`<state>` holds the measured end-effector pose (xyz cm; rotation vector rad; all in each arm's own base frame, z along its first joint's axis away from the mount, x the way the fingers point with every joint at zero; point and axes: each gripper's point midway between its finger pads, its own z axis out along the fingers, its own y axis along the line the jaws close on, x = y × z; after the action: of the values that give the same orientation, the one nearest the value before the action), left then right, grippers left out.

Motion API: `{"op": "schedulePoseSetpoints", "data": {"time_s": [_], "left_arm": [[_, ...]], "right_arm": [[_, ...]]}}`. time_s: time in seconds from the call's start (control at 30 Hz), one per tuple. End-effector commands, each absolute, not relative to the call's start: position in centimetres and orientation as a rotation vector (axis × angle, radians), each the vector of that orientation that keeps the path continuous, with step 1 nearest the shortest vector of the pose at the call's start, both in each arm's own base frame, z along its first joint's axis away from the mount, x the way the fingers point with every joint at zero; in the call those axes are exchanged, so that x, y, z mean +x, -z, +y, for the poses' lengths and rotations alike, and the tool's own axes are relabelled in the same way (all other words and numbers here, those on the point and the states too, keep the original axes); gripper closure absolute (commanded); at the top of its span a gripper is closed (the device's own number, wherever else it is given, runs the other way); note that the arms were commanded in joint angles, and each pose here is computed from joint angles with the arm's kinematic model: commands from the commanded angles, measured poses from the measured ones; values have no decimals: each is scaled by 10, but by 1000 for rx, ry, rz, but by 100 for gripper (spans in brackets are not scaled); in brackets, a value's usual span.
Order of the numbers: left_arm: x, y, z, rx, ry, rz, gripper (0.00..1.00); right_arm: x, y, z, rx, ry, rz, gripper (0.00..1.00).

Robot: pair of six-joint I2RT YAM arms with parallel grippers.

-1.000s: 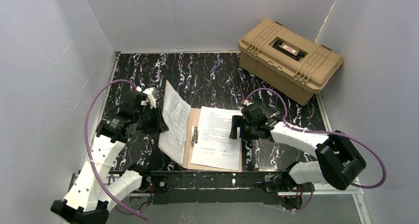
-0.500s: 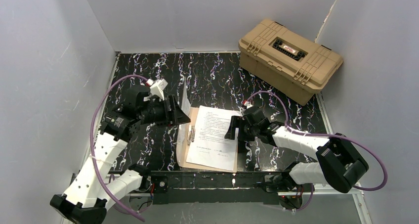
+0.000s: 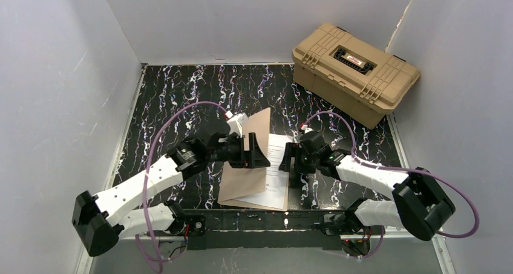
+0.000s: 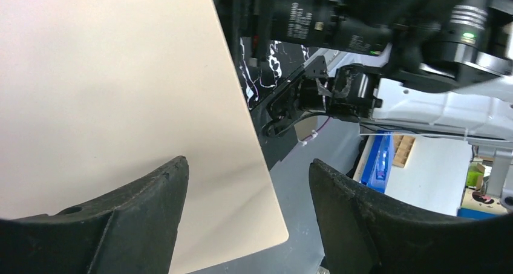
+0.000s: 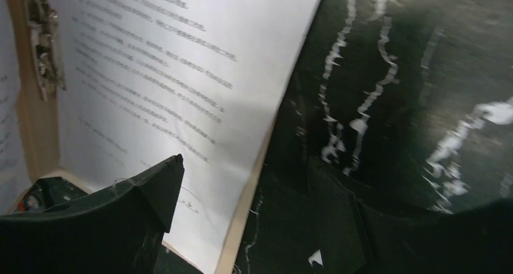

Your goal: Put the files into the folder

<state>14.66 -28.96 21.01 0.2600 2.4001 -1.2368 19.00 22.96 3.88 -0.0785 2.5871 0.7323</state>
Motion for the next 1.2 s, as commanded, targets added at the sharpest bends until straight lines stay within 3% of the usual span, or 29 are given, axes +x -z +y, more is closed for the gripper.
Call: {"op": "schedulePoseSetpoints", "data": {"time_s": [0.0, 0.13, 0.57, 0.87, 0.97, 1.17], "left_arm": [[158, -203, -313, 223, 1251, 2334, 28], [167, -178, -322, 202, 1203, 2359, 27], [193, -78, -338, 238, 942, 2553, 26], [197, -124, -327, 324, 885, 2479, 22], [199, -151, -316, 351, 849, 2419, 19], [201, -206, -282, 389, 745, 2284, 9]], "right_arm": [[197, -50, 191, -40, -490, 2558, 16], [200, -73, 162, 16, -352, 2492, 17], [205, -156, 131, 48, -310, 2279, 12], [211, -185, 135, -14, -340, 2212, 8], [215, -200, 134, -6, -342, 2168, 2], [224, -231, 135, 12, -355, 2098, 1]]}}
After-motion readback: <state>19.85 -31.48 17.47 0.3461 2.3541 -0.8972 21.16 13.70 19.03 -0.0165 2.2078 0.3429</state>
